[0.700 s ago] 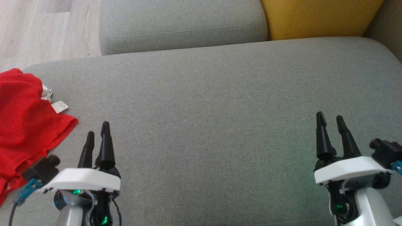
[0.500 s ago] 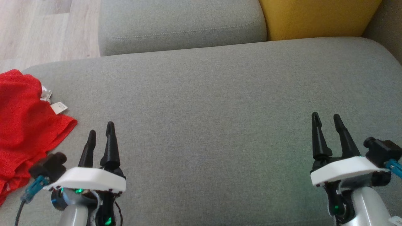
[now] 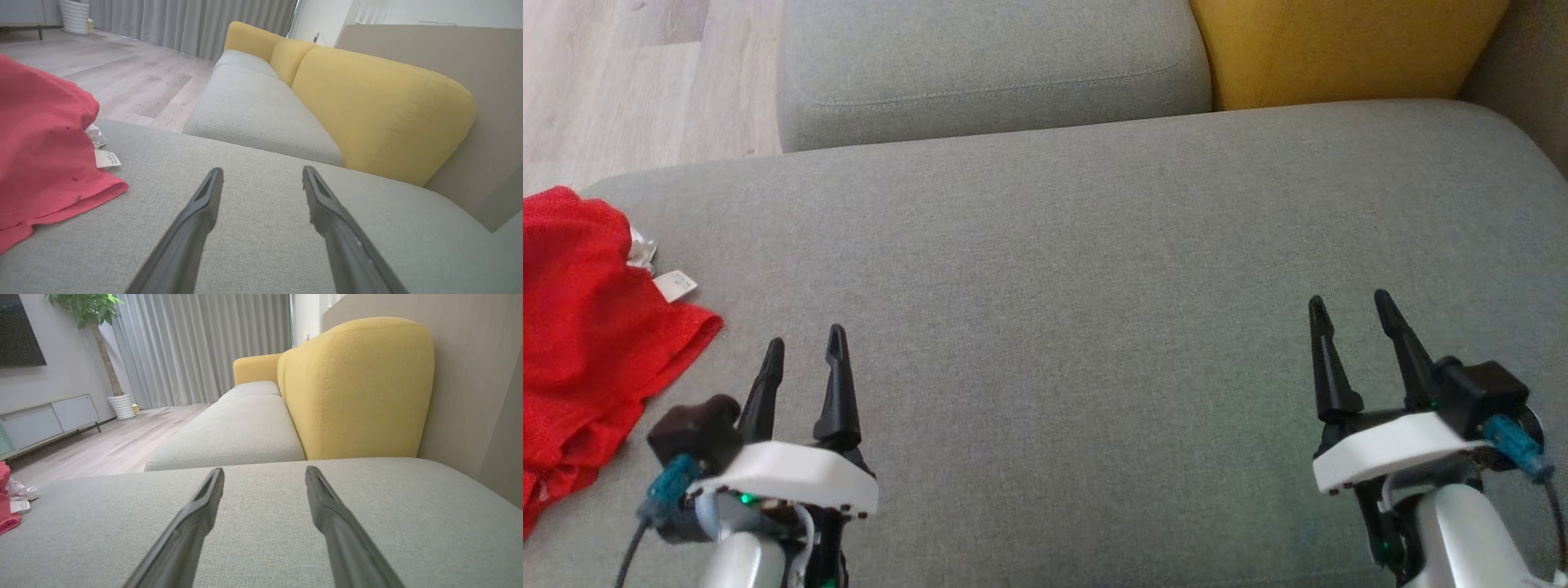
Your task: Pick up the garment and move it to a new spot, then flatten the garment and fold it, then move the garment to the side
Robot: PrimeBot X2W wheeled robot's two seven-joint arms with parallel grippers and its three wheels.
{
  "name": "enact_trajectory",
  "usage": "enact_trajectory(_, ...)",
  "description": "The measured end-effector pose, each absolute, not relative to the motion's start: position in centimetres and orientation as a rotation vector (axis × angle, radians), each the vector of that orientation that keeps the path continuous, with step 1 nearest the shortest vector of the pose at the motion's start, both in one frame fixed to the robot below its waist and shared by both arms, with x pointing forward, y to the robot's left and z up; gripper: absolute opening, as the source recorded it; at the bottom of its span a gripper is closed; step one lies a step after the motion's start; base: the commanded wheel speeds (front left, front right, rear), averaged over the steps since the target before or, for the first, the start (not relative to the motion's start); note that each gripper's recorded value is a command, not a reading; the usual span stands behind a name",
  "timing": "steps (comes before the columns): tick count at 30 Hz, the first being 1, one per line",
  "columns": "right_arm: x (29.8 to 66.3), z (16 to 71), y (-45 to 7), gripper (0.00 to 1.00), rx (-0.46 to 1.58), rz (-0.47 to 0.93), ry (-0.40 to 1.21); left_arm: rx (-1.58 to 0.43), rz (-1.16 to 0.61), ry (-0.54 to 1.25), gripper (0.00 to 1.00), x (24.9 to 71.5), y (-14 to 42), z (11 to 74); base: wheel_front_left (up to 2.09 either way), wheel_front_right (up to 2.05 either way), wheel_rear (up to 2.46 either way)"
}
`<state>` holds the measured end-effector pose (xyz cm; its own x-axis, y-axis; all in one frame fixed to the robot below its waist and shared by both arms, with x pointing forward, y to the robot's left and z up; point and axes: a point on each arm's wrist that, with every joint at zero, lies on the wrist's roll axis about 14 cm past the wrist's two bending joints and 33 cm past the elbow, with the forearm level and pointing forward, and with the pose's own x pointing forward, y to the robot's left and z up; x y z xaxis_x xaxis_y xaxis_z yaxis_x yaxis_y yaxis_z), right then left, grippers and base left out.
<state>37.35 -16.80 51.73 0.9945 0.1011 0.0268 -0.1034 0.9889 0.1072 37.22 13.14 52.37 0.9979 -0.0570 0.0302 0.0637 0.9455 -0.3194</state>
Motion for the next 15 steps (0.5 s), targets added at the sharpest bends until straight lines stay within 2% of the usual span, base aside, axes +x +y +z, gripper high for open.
enact_trajectory(7,37.3,52.1,-16.3,1.00,0.029,0.119,-0.042,-0.215,-0.070,-0.041,1.00,36.9,12.5,52.5,0.00,0.00,0.00)
enact_trajectory(15,37.2,51.6,-16.0,1.00,0.054,0.120,-0.025,-0.192,-0.082,-0.052,1.00,36.7,12.1,52.3,0.00,0.00,0.00)
